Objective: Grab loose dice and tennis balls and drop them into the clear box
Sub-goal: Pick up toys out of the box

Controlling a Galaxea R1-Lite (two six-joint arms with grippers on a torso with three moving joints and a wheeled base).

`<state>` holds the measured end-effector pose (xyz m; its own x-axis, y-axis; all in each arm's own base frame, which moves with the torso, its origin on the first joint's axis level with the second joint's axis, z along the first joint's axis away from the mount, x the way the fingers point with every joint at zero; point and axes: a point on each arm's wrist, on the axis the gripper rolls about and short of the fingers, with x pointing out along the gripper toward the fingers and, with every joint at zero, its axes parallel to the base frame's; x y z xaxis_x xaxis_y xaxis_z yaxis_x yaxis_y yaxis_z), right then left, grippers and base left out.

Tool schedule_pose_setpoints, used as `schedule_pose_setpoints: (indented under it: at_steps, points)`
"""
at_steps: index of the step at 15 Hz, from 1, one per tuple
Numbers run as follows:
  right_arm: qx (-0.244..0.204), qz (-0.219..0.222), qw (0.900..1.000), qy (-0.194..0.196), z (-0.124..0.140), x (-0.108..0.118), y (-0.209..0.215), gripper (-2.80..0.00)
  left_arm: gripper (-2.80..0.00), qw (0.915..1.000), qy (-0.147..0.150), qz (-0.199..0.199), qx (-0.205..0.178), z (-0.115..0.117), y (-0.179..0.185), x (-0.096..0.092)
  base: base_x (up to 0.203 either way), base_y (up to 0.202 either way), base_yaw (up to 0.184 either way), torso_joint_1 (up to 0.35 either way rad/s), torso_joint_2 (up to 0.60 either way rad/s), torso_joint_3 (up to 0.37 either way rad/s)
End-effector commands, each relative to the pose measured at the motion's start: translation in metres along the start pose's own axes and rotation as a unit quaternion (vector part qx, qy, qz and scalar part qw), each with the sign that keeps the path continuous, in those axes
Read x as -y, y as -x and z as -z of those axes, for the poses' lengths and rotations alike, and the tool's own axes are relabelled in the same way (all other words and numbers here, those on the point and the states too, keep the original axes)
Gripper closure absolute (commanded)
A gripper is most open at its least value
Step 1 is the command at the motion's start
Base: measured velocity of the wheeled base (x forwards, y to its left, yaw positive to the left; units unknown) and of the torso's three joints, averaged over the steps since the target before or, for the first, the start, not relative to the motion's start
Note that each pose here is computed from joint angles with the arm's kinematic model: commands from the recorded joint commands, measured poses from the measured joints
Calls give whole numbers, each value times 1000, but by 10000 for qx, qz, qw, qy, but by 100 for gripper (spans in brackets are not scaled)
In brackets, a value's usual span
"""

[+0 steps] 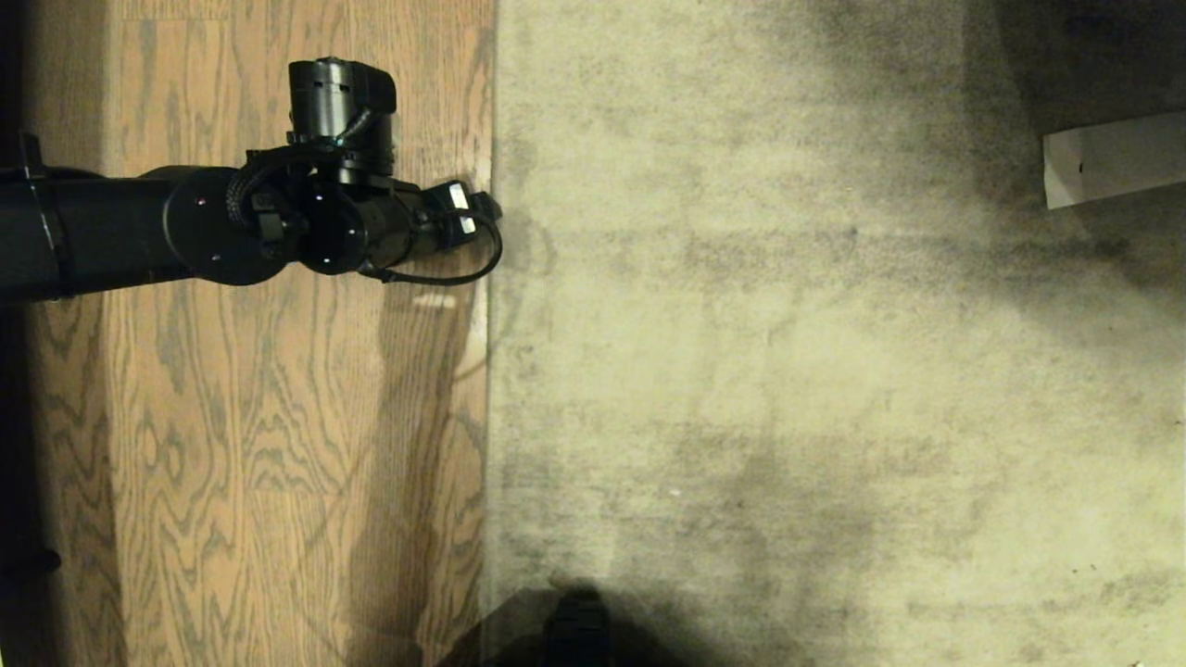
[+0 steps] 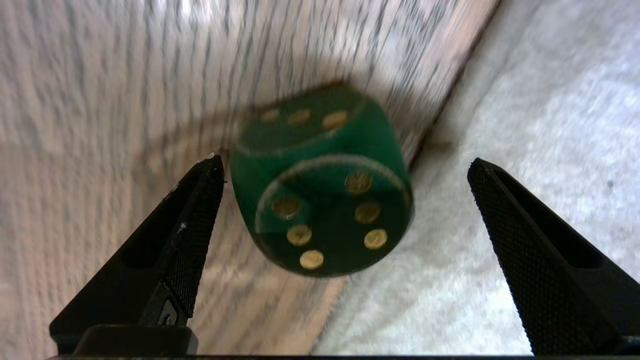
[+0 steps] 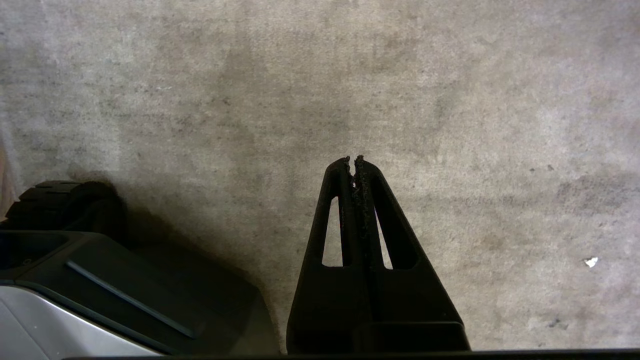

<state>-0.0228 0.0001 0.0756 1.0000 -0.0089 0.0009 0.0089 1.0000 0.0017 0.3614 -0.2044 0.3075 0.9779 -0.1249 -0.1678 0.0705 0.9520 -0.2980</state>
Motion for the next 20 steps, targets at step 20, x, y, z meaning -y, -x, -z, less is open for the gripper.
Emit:
schedule_pose_setpoints:
  at_steps: [20]
  points:
    - [3, 1, 10000, 1, 0, 0, 0, 0, -280, 9987, -267, -156, 405, -7, -13, -10, 0, 0, 0, 0, 0, 0]
